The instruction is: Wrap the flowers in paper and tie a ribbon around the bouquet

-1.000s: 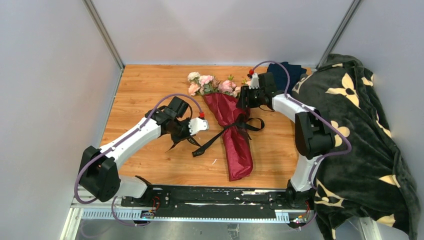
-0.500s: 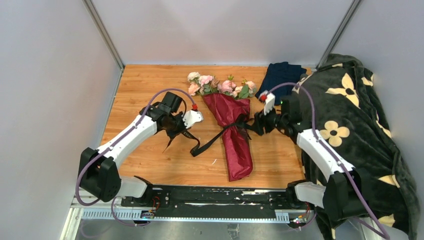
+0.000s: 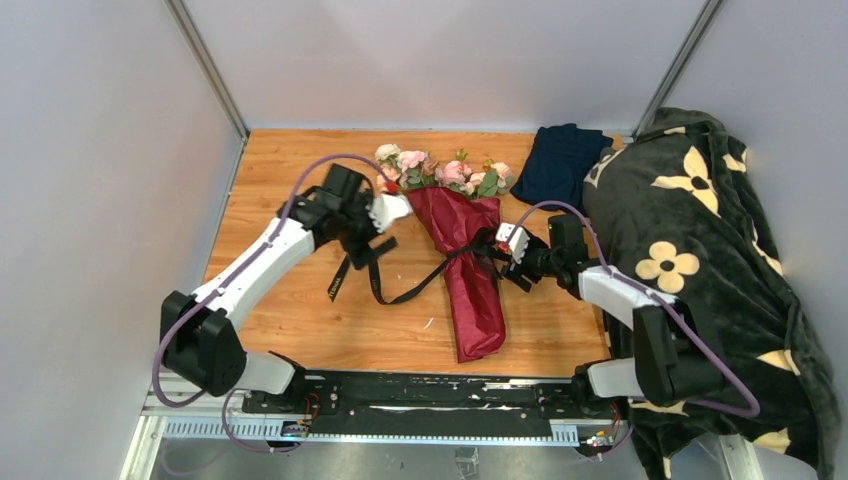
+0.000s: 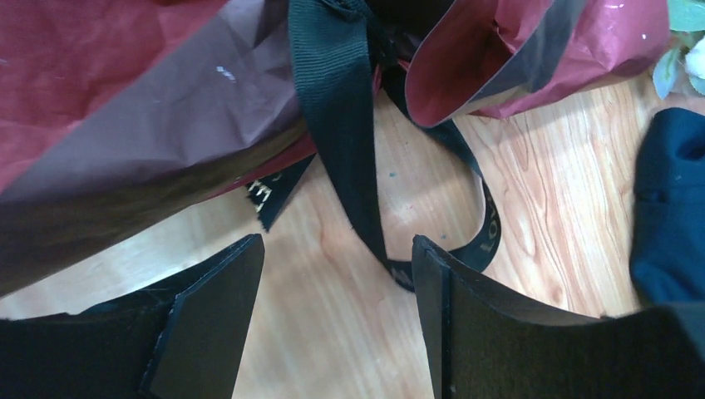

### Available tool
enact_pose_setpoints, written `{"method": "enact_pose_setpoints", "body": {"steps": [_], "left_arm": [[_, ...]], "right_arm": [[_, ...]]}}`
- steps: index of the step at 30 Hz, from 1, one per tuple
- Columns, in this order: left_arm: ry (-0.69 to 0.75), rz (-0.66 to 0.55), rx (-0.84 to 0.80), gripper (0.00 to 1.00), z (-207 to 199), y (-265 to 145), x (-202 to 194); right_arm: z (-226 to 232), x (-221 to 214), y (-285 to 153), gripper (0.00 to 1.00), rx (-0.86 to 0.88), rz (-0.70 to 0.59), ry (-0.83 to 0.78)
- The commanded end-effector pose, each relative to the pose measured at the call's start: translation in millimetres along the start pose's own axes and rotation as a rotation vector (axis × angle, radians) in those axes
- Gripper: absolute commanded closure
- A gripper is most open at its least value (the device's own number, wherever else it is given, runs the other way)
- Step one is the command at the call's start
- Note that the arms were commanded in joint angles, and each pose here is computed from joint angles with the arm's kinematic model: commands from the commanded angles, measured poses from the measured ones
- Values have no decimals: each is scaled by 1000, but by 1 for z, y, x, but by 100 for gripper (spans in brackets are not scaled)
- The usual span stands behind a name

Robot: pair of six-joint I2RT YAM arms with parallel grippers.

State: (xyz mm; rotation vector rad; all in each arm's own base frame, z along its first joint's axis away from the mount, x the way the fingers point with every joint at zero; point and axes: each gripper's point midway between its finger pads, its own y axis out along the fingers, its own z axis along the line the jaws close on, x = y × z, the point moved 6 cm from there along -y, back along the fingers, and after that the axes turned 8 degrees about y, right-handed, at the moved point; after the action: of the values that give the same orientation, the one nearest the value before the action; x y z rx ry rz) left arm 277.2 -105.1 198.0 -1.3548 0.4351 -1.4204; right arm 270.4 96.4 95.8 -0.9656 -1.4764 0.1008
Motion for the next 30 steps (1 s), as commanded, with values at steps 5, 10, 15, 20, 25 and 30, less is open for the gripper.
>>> {"method": "enact_pose_setpoints", "body": {"steps": [5,10,15,20,25,30], "left_arm": [[119,-171,-263,0,-88,79,56],[201,-140,-176,0,-96,116,60],[196,0,-215,10,-100,142,50],[202,51,-240,100,-100,142,44],[48,32,-152,100,-59,118,29],[-86,64,58,100,7,99,-9]], "right_arm": [[-24,6,35,33,31,-32,-147],[-19,-3,49,96,85,-25,-124],[-17,4,37,100,67,-44,-150],[-15,18,21,100,46,-67,-156],[-13,19,2,100,-13,-30,-130],[-16,33,-20,100,-120,-48,-52]]}}
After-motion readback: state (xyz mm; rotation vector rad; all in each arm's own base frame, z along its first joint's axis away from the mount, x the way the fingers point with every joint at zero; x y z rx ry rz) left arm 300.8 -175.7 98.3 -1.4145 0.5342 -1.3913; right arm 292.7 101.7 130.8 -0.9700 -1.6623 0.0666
